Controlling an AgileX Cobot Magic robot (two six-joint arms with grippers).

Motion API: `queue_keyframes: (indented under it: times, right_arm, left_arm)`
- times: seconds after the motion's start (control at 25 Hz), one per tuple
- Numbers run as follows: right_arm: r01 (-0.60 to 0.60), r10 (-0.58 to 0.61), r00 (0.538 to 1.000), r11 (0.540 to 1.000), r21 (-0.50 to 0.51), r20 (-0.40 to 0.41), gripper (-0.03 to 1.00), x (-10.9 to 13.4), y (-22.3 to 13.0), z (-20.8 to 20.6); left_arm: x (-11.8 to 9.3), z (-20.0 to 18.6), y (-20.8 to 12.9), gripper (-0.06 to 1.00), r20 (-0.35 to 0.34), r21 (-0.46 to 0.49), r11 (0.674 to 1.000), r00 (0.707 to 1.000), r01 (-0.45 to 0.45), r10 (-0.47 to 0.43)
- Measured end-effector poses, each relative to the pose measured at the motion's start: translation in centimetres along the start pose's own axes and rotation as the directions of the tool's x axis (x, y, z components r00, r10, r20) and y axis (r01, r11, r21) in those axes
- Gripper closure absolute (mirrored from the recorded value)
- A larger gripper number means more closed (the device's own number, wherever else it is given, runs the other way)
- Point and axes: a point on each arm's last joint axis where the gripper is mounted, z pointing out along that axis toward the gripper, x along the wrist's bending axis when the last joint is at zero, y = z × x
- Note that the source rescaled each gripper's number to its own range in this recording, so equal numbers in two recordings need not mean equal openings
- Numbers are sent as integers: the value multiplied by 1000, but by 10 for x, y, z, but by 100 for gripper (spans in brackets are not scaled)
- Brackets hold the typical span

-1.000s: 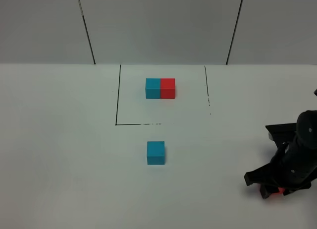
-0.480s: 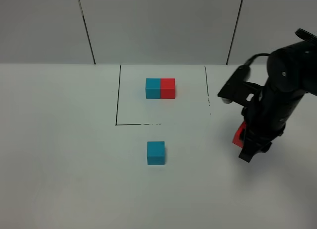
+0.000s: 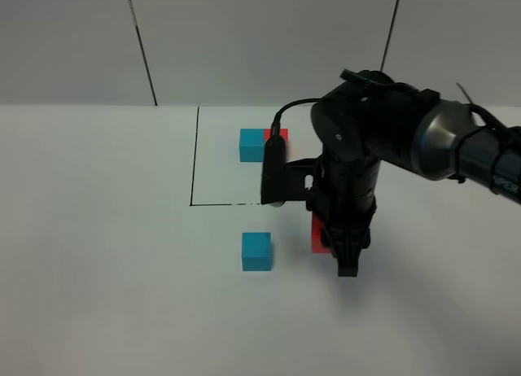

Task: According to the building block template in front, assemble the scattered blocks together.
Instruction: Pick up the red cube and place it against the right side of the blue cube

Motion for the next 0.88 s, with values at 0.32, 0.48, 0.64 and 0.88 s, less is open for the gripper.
queue_keyframes:
  times: [0.32,0.48,0.64,0.88]
  right_arm:
    - [98,-97,994,995,18,-49,95,-10,24,40]
    - [115,-114,992,993,15,-53,95,-20,33,53]
    - [99,-98,993,995,13,-65,95,-30,34,69]
    - [74,-71,992,997,19,-108,95,-34,27,87]
  left_arm:
    - [0,0,0,25,0,0,1000,1000,0,0]
    - [0,0,0,25,0,0,1000,1000,0,0]
    - [0,0,0,25,0,0,1000,1000,0,0]
    - [0,0,0,25,0,0,1000,1000,0,0]
